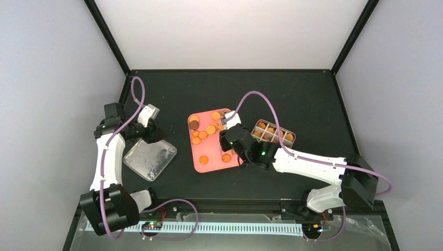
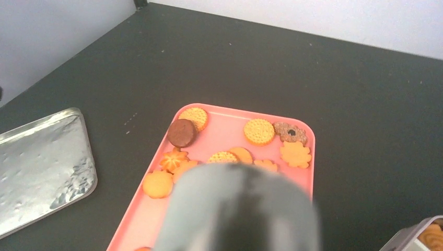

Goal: Pack the cookies
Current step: Adjust the fake cookies on the plate.

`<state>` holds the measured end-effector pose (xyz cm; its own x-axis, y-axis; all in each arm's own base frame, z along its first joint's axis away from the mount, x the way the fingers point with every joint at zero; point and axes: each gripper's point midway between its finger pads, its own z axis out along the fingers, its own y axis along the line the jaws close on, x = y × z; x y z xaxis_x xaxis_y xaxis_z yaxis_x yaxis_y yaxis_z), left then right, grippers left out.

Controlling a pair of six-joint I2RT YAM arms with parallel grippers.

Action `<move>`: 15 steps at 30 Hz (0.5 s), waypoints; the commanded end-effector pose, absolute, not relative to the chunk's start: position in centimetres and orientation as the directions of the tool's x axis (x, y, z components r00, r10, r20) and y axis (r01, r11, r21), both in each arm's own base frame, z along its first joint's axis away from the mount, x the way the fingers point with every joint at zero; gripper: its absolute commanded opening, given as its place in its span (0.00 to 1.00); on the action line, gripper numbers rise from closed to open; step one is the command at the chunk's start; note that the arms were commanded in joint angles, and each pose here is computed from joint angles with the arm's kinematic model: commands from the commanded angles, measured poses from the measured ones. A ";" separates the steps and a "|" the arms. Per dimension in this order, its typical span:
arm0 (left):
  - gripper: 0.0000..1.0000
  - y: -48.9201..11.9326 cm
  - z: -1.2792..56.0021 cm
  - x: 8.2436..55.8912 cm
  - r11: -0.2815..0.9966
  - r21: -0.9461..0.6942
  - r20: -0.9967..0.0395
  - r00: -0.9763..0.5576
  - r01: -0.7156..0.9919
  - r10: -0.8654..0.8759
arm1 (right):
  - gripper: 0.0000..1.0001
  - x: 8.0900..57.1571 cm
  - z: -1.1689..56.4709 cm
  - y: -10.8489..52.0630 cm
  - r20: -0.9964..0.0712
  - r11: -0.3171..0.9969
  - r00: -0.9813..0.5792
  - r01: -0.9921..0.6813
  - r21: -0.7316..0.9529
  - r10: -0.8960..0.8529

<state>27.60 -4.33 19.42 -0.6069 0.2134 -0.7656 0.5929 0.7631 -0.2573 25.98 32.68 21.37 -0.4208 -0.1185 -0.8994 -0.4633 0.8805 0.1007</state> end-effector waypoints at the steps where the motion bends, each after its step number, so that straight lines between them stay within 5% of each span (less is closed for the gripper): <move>1: 0.53 -4.1 20.1 27.6 0.764 -0.238 -0.775 -0.592 0.599 0.222 | 0.36 26.8 21.0 32.9 -0.900 0.882 -0.428 -0.452 0.134 -0.082; 15: 0.53 -4.1 20.0 27.6 0.763 -0.249 -0.772 -0.598 0.597 0.216 | 0.36 26.9 18.2 33.1 -0.875 0.878 -0.474 -0.455 0.149 -0.097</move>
